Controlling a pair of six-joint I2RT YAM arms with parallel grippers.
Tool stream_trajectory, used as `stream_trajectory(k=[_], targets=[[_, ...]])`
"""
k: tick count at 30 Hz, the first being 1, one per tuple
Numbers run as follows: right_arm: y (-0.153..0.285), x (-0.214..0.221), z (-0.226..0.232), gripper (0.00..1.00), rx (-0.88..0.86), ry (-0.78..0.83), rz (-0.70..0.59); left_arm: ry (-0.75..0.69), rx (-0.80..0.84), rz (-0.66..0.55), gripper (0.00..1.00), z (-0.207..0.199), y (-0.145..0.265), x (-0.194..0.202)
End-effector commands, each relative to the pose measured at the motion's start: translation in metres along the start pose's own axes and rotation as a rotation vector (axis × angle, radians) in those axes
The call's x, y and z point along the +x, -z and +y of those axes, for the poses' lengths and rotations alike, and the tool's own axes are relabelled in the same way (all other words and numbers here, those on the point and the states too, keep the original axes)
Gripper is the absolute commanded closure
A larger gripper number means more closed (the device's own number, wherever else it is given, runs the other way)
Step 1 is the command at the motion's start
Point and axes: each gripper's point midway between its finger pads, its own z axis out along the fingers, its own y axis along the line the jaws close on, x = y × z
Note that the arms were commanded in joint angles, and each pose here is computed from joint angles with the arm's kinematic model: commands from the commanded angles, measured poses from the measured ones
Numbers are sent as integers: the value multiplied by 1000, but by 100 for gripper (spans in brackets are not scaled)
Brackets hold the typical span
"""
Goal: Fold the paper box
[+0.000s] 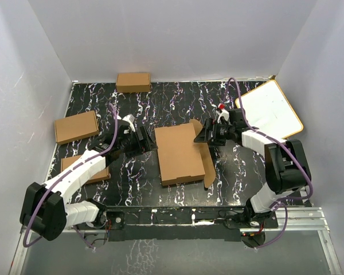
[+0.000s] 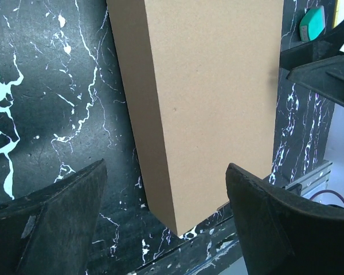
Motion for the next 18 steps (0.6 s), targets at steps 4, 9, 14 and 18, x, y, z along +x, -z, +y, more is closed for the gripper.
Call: stream_trajectory(k=[4,9,14,18], targets=[[45,-49,-1,1,150,349,-164,-33,22,-32,18,-12,12,-12],[65,-29,32,10,-23,786,-129,-25,70,5,18,-21,3,-10],[61,-13,10,62,16,859,-36,-26,62,63,17,-18,-15,-6],[40,14,4,72,-33,836,105,-19,84,129,16,-20,-34,1]])
